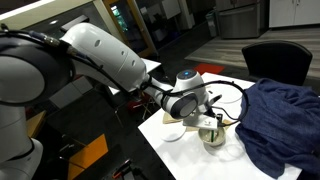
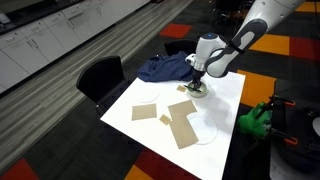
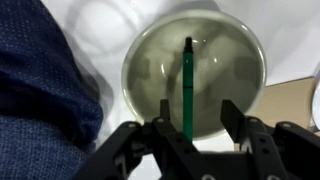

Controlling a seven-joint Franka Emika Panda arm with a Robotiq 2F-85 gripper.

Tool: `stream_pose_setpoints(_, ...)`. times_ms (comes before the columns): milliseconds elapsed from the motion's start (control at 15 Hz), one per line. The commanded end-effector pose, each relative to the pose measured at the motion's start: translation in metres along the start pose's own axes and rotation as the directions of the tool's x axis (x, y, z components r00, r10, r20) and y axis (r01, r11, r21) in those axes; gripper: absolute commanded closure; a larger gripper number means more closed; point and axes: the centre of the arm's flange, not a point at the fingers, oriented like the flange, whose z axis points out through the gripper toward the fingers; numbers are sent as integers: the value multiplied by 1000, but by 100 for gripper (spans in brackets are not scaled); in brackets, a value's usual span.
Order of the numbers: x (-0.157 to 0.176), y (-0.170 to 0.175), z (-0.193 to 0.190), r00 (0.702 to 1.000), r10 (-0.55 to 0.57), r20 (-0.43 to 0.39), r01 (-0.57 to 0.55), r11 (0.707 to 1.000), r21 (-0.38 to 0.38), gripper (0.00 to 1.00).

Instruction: Remove the pen from the bowl.

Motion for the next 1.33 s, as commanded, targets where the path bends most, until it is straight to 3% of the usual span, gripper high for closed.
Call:
stream_pose_setpoints(0, 22, 6, 15, 1000, 19, 0, -19, 999, -38, 44)
stream_pose_setpoints(333, 26, 6, 28, 999, 37, 23, -36, 998, -57, 45)
stream_pose_setpoints(400, 24, 6, 29, 999, 44, 30, -43, 997, -57, 63)
stream_pose_setpoints(733, 16, -2, 18, 998, 53, 22, -51, 996, -72, 99)
stream_pose_setpoints(1267, 24, -15, -45, 995, 101, -22, -102, 990, -100, 97)
